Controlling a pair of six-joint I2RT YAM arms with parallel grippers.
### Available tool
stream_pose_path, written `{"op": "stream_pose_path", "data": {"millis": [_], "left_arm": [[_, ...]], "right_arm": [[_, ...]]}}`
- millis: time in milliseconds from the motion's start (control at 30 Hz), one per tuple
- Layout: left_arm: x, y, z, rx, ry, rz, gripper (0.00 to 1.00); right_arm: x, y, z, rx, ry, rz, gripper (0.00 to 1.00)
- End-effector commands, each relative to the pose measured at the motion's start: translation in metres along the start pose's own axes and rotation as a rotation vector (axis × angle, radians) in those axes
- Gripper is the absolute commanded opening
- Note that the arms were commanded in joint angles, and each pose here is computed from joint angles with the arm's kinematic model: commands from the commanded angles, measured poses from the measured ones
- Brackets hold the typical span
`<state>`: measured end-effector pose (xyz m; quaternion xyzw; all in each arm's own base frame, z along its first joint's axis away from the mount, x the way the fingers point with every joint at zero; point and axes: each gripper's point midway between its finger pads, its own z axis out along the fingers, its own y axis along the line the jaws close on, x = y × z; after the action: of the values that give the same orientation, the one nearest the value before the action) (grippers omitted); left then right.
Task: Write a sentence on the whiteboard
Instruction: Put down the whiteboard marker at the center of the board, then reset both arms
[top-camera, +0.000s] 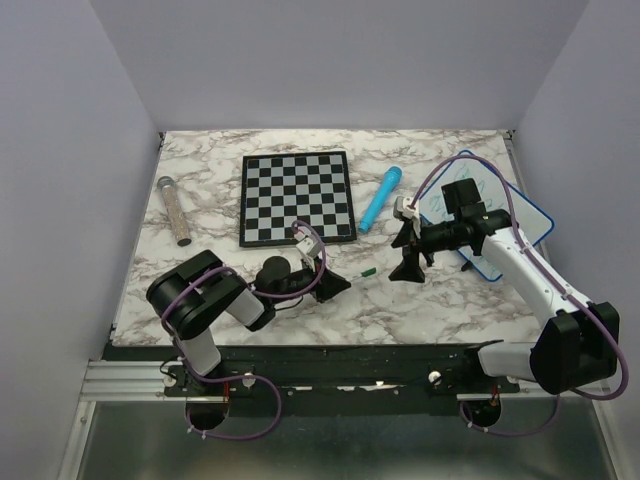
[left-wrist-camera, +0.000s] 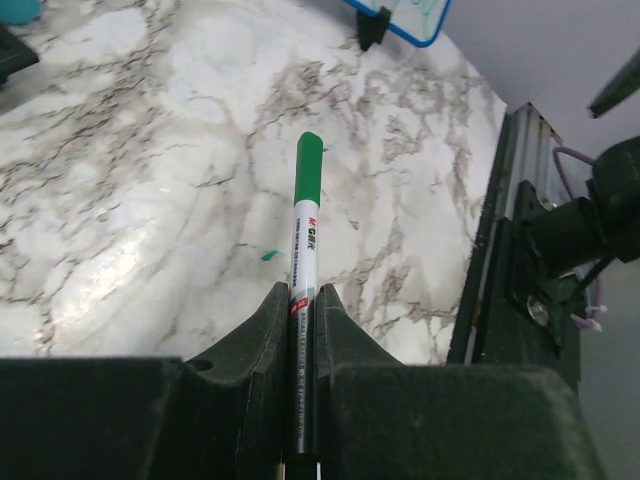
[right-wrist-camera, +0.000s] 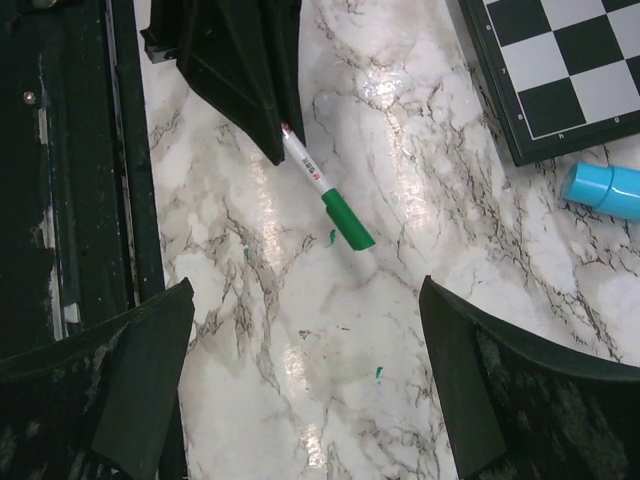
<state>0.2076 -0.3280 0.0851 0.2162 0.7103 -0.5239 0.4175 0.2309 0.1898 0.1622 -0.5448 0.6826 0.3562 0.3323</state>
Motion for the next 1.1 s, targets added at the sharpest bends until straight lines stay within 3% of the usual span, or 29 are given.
{"op": "stream_pose_path", "data": {"millis": [0, 100, 133, 333, 467, 633, 767, 833, 933, 1000, 1067], "left_arm": [[0.003, 0.030, 0.004, -0.106, 0.013, -0.034, 0.00], [0.008, 0.043, 0.002, -0.159, 0.024, -0.053, 0.01], [0.008, 0.044, 0.001, -0.165, 0.024, -0.054, 0.09], [0.019, 0.062, -0.006, -0.263, 0.075, -0.067, 0.35], [0.024, 0.068, -0.017, -0.314, 0.077, -0.074, 0.58], [0.004, 0.066, -0.032, -0.369, 0.001, -0.049, 0.68], [-0.042, 0.047, -0.045, -0.409, -0.078, -0.009, 0.72], [-0.067, 0.044, -0.055, -0.460, -0.132, 0.018, 0.76], [-0.119, 0.023, -0.079, -0.510, -0.249, 0.042, 0.99], [-0.152, 0.014, -0.104, -0.578, -0.335, 0.032, 0.99], [-0.174, 0.002, -0.123, -0.590, -0.332, 0.058, 0.99]], "right_arm": [[0.000, -0.006, -0.001, 0.032, -0.017, 0.019, 1.00], [0.001, -0.007, -0.002, 0.034, -0.017, 0.024, 1.00], [0.002, -0.007, -0.001, 0.034, -0.016, 0.029, 1.00], [0.003, -0.007, -0.003, 0.039, -0.019, 0.041, 1.00], [0.001, -0.008, -0.011, 0.072, -0.024, 0.040, 1.00], [-0.004, -0.015, -0.034, 0.186, -0.020, 0.034, 1.00], [-0.021, -0.033, -0.067, 0.363, -0.054, 0.068, 1.00], [-0.034, -0.050, -0.086, 0.509, -0.123, 0.186, 1.00], [-0.037, -0.067, -0.107, 0.663, -0.188, 0.389, 1.00], [-0.043, -0.073, -0.118, 0.732, -0.222, 0.467, 1.00], [-0.050, -0.076, -0.132, 0.805, -0.264, 0.484, 0.99]]}}
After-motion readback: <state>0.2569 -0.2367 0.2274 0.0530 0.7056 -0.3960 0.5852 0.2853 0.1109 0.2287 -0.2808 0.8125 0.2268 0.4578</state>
